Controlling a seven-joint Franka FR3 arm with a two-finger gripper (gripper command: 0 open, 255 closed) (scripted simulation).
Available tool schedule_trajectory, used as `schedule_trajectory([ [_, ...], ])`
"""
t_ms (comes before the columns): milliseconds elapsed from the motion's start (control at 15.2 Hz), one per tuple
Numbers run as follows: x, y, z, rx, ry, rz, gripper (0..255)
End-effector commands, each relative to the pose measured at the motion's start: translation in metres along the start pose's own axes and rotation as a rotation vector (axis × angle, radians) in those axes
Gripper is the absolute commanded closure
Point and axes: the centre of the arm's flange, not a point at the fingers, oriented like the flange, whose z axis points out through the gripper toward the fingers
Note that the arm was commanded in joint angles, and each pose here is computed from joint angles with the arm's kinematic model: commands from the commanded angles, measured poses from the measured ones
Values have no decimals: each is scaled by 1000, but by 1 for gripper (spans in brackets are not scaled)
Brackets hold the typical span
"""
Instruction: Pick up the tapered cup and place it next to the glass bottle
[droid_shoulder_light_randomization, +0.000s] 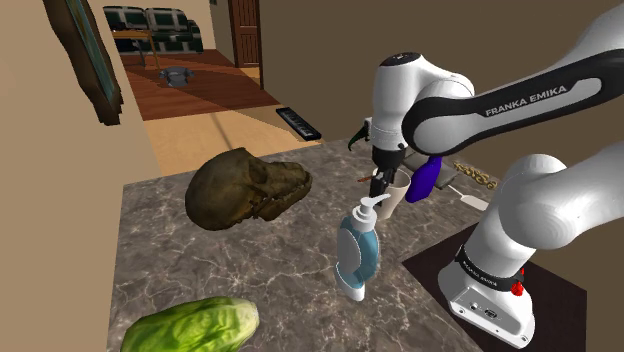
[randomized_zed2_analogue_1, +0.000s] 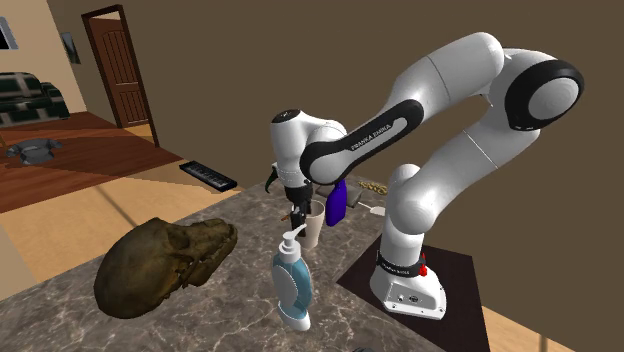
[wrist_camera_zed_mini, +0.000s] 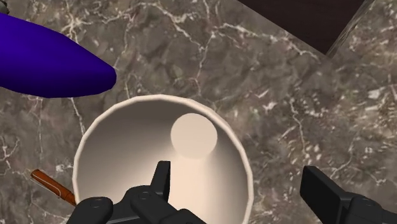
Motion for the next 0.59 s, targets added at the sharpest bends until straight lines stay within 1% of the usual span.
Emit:
schedule_trajectory([
  [0, 0, -1, 3, 0, 1, 0, 0],
  [396, 0, -1, 3, 0, 1, 0, 0],
  [462, 0, -1, 3, 0, 1, 0, 255],
  [528, 0, -1, 3, 0, 1, 0, 255],
])
